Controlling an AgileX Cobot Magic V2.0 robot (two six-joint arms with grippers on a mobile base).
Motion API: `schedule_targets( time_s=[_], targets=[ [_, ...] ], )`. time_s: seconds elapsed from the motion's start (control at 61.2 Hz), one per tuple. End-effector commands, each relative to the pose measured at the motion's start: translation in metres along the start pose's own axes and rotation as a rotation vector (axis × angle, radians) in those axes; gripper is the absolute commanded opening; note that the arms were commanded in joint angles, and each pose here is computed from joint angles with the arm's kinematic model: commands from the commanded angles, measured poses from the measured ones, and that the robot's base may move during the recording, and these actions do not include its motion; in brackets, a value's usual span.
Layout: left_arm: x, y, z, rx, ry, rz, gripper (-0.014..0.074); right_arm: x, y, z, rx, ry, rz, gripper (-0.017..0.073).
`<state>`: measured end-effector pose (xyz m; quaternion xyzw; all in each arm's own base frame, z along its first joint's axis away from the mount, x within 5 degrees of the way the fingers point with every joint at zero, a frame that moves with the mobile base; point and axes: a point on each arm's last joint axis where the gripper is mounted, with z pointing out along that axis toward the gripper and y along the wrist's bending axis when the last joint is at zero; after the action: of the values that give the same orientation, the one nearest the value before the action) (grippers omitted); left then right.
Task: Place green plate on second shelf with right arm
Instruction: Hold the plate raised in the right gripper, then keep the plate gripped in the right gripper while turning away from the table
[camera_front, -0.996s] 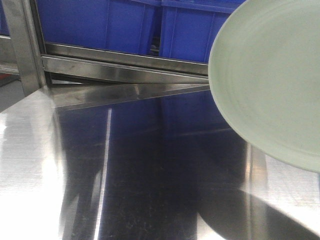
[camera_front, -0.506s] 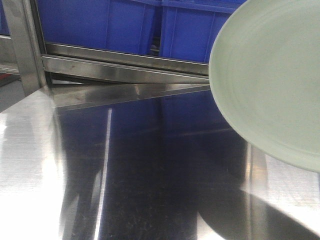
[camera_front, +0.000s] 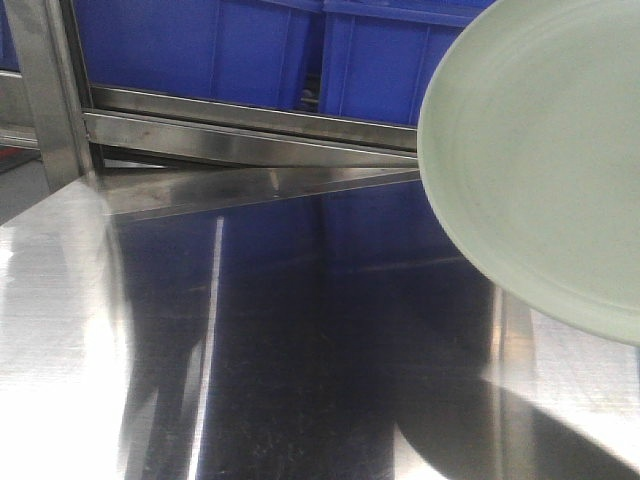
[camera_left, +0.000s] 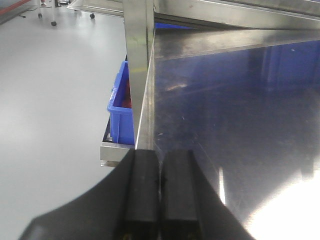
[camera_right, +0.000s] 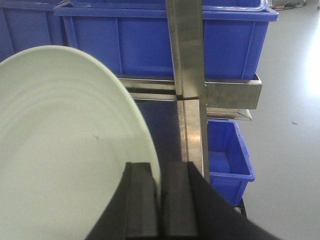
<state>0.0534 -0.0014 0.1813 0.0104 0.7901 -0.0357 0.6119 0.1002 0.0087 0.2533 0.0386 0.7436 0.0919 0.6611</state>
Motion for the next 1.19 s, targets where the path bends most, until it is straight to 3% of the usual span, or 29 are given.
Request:
schedule_targets(
  time_s=[0.0,1.176],
  targets=[
    [0.0032,-0.0012,0.0017,0.020,-0.057,0.006,0.0124,-0.0218,0.0025,-0.0016,-0.011,-0.147,0.001,0.0049],
    [0.0032,-0.0012,0.0017,0.020,-0.057,0.006,0.0124,-0.0218,0.0025,-0.0016,-0.011,-0.147,0.001,0.0049]
  ],
)
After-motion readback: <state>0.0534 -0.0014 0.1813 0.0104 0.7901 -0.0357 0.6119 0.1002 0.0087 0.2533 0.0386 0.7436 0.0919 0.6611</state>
